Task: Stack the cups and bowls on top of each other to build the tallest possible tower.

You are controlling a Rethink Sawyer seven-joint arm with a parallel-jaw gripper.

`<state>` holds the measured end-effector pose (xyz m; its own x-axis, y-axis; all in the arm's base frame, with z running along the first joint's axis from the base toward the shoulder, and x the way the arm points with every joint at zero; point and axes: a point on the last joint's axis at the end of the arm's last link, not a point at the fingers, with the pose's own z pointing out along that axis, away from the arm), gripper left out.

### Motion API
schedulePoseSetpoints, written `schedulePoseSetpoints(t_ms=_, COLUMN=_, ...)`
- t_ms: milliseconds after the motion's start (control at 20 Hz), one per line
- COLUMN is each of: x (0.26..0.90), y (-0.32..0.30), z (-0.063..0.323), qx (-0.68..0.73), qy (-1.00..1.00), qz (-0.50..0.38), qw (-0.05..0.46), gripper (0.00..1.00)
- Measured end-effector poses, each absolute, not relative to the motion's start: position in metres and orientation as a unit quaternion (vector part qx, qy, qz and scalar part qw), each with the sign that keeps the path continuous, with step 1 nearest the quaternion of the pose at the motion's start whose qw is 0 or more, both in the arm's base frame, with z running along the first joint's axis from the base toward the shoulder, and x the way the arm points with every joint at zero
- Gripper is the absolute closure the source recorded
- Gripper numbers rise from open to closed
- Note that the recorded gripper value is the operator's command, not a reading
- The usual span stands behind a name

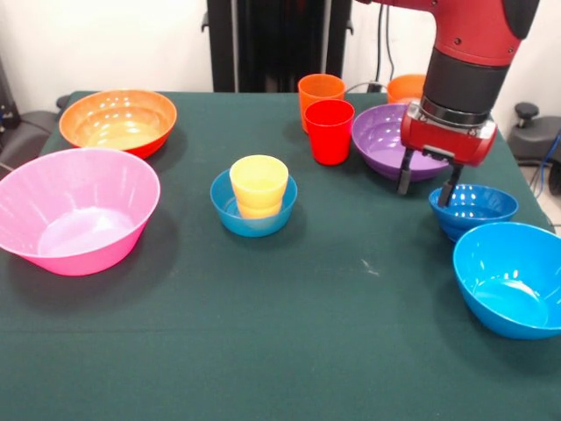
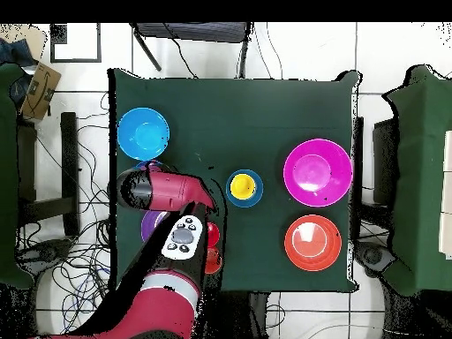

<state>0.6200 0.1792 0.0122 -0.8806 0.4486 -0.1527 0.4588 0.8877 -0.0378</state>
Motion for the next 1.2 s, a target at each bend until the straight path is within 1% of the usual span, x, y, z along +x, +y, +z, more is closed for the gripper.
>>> schedulePoseSetpoints(t_ms=500, x=0.615, y=0.21, z=0.001, qx=0.223, qy=0.973, qz=-0.011, qw=0.055, gripper=0.0)
schedulePoseSetpoints(t_ms=950, x=0.594, y=0.226, z=-0.032, qx=0.194, qy=0.98, qz=-0.012, qw=0.03, gripper=0.0)
schedulePoseSetpoints(t_ms=1200, x=0.588, y=0.226, z=-0.04, qx=0.188, qy=0.982, qz=-0.016, qw=0.024, gripper=0.0)
